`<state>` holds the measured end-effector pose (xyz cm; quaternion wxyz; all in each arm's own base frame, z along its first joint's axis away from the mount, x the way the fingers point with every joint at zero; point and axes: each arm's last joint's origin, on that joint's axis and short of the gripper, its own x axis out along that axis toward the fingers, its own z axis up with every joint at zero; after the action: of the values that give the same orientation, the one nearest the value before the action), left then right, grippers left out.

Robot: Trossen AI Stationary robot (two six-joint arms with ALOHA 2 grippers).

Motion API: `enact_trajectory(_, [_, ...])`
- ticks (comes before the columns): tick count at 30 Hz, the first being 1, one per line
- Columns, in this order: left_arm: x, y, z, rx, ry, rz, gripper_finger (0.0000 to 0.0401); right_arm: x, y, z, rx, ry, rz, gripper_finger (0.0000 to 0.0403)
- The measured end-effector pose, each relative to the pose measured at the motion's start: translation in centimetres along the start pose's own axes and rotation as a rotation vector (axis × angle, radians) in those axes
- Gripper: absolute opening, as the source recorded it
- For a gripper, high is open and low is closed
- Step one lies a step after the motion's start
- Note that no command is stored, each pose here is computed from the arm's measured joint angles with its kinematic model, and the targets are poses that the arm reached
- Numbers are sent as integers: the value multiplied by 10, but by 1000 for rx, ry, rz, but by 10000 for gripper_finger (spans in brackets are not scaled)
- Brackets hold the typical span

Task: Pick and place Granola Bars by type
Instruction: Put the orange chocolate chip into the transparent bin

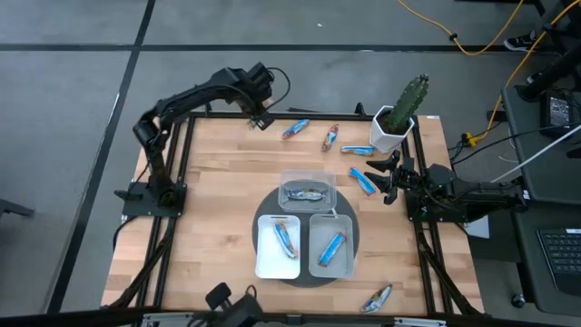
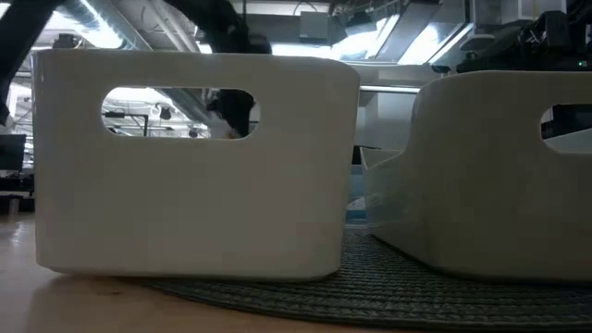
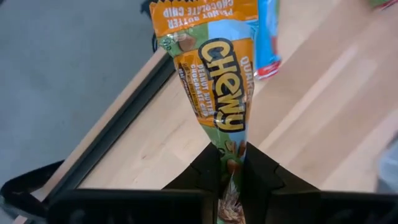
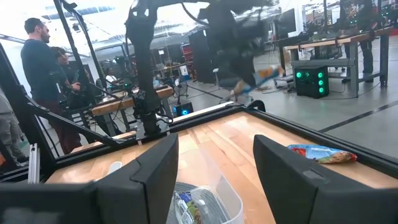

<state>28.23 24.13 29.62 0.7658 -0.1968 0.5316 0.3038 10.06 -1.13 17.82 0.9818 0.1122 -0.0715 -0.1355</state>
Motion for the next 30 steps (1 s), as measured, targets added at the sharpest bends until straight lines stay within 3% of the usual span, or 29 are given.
enact_trajectory(16, [-117,-51,-40,86,-284,-117,25,0,0,0,0,0,0,210])
enact_trajectory(30, [-172,-95,-89,254,-363,-256,25,0,0,0,0,0,0,210])
